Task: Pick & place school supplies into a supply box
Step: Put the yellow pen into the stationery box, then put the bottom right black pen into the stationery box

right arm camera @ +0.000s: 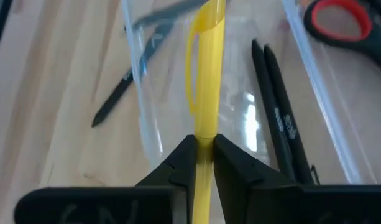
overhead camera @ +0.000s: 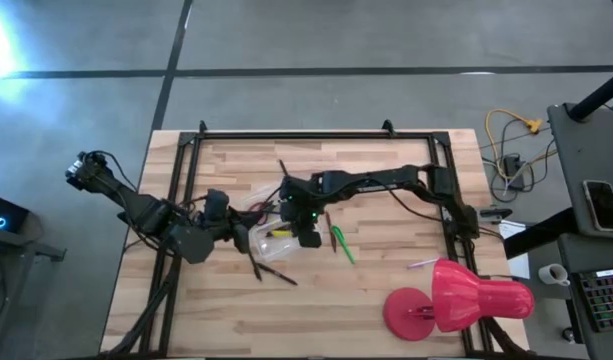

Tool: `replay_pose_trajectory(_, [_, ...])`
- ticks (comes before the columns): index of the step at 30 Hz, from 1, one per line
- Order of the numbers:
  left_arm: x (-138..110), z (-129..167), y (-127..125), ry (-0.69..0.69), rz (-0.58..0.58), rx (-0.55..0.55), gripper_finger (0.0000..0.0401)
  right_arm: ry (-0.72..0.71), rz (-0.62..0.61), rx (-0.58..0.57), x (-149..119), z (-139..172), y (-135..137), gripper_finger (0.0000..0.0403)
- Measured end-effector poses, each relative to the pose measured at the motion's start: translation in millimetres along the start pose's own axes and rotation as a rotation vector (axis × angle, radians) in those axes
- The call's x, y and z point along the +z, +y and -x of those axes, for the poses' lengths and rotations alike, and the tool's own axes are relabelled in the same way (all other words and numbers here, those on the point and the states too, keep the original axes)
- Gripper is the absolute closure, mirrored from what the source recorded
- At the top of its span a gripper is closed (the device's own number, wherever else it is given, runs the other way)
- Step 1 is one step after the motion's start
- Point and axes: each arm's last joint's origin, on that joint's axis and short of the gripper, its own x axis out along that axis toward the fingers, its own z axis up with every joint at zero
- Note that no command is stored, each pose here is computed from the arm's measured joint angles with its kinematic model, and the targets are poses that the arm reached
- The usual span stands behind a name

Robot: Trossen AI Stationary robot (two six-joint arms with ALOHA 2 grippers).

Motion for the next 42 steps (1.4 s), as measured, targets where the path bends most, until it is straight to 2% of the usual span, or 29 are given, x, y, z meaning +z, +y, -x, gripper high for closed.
replay_pose_trajectory(4, [-7, -3, 5, 0.008, 0.015, 0.015, 0.0401, 0.004, 0.015, 0.006, 1, -1, 5, 0.0340])
replay_pose_trajectory(9, [-9, -5, 7, 0.010, 0.026, 0.022, 0.0401, 0.039, -0.056, 0.008, -3, -1, 5, 0.0325])
replay_pose_trajectory(15, [-9, -5, 7, 0.008, 0.025, 0.019, 0.0401, 0.147, -0.117, 0.012, -13, 5, 9, 0.0305])
replay_pose_trajectory(21, [-9, -5, 7, 0.010, 0.005, 0.023, 0.0401, 0.243, -0.087, -0.063, -21, 39, 28, 0.0297])
replay_pose_trajectory(24, [-9, -5, 7, 0.010, -0.023, 0.023, 0.0401, 0.184, -0.045, -0.101, -18, 59, 42, 0.0300])
replay_pose_trajectory(28, [-9, -5, 7, 0.011, -0.046, 0.023, 0.0401, 0.065, -0.064, -0.201, -20, 89, 55, 0.0306])
replay_pose_trajectory(30, [-10, -5, 7, 0.011, -0.049, 0.024, 0.0401, 0.082, -0.085, -0.270, -32, 101, 59, 0.0307])
replay_pose_trajectory(33, [-10, -5, 7, 0.011, -0.051, 0.025, 0.0401, 0.210, -0.110, -0.342, -66, 110, 63, 0.0307])
replay_pose_trajectory(37, [-12, -6, 9, 0.014, -0.059, 0.030, 0.0401, 0.412, -0.173, -0.337, -124, 101, 63, 0.0307])
replay_pose_trajectory(42, [-16, -8, 11, 0.018, -0.069, 0.036, 0.0401, 0.517, -0.267, -0.351, -183, 88, 79, 0.0307])
